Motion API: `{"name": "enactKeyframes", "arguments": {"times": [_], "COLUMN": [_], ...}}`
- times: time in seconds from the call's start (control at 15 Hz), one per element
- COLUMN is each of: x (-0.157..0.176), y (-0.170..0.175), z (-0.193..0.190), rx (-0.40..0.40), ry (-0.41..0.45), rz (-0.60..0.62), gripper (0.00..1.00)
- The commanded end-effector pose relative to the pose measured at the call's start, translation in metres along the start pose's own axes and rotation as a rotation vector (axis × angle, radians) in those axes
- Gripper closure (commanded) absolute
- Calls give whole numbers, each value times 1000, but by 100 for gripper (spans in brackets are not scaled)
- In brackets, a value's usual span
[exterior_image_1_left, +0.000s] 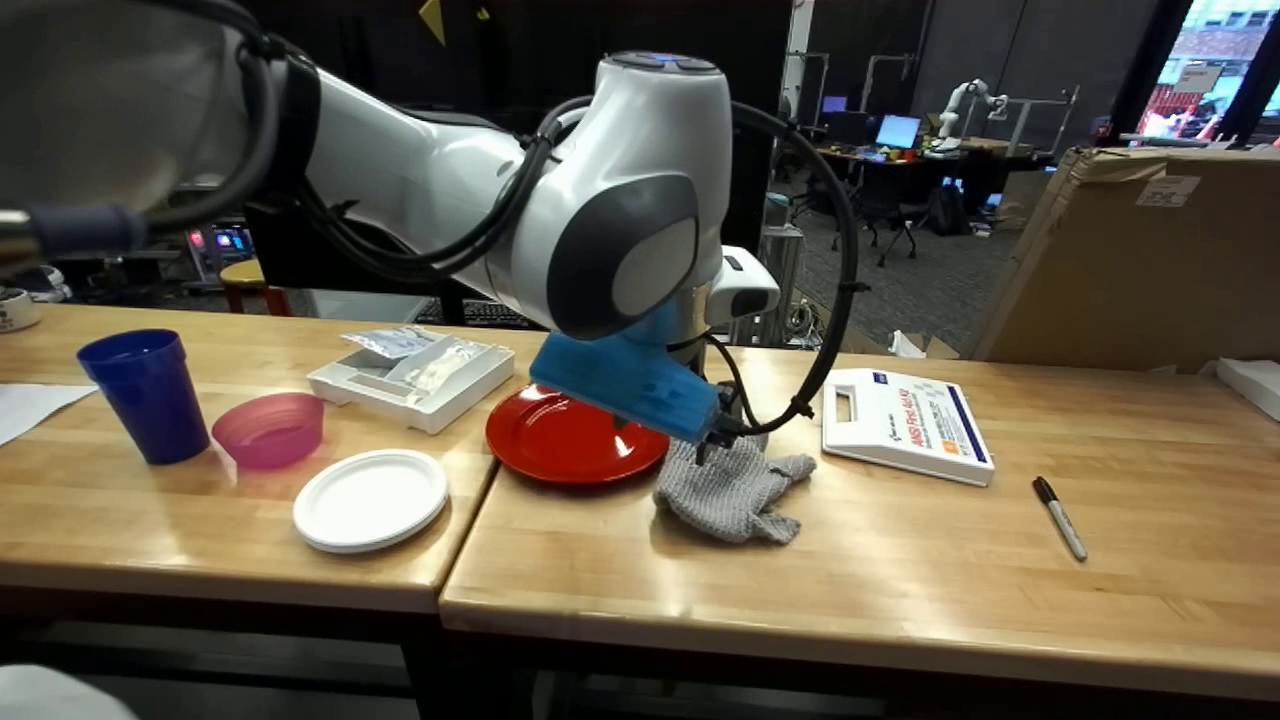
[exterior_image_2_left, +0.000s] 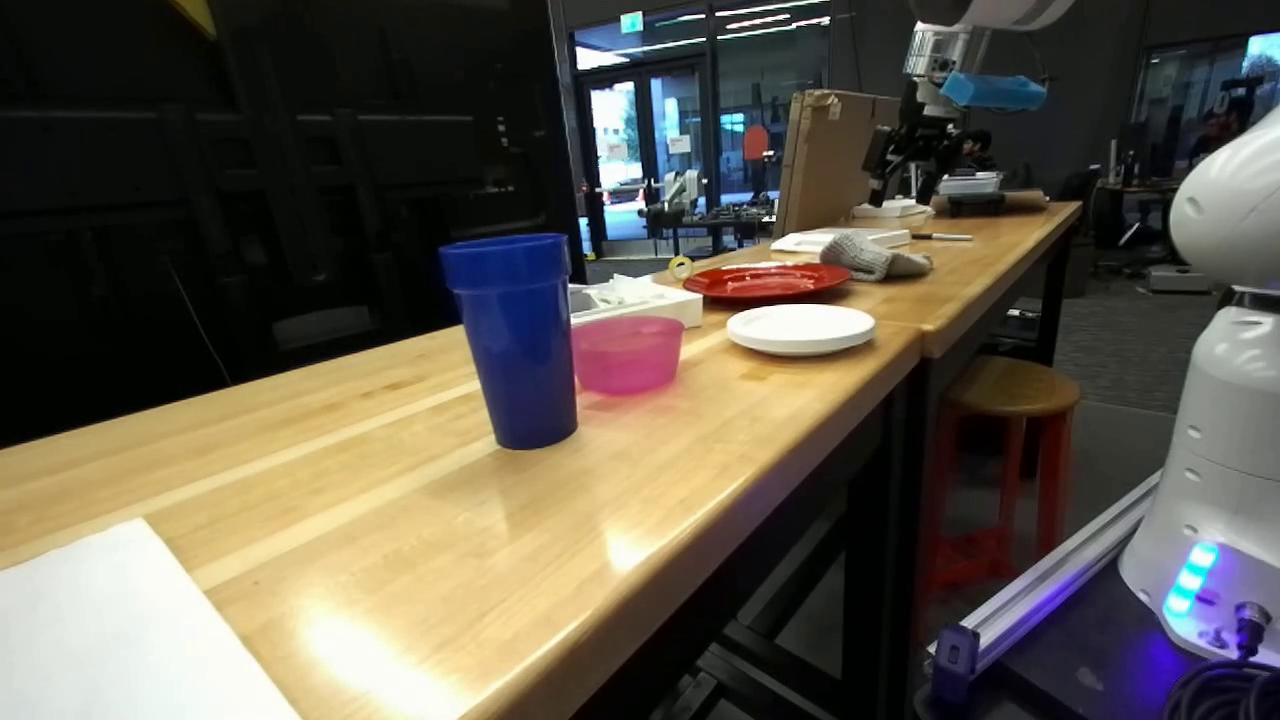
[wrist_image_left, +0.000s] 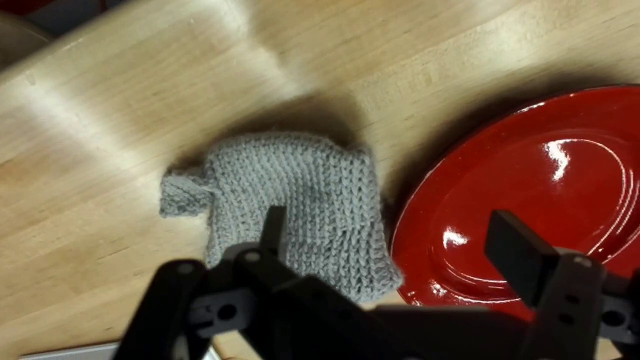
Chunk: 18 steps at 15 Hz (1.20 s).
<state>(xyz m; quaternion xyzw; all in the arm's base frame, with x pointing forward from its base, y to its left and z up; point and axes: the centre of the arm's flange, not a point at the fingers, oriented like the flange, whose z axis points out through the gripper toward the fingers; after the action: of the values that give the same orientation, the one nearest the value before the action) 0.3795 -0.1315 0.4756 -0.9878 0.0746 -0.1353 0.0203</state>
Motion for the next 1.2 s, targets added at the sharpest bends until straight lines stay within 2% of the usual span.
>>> {"name": "enactKeyframes", "arguments": {"times": [0.0,0.47,0.8,1.13], "x": [-5,-14,-19,-20], "y": [-10,-26,-34,-27], "z": [-1,6,14,19], "rx": [-2,38,128,200], "ry": [-11,-41,-48,-64], "rz": [-38,-63,-101,-56], "gripper": [0,0,0,0]}}
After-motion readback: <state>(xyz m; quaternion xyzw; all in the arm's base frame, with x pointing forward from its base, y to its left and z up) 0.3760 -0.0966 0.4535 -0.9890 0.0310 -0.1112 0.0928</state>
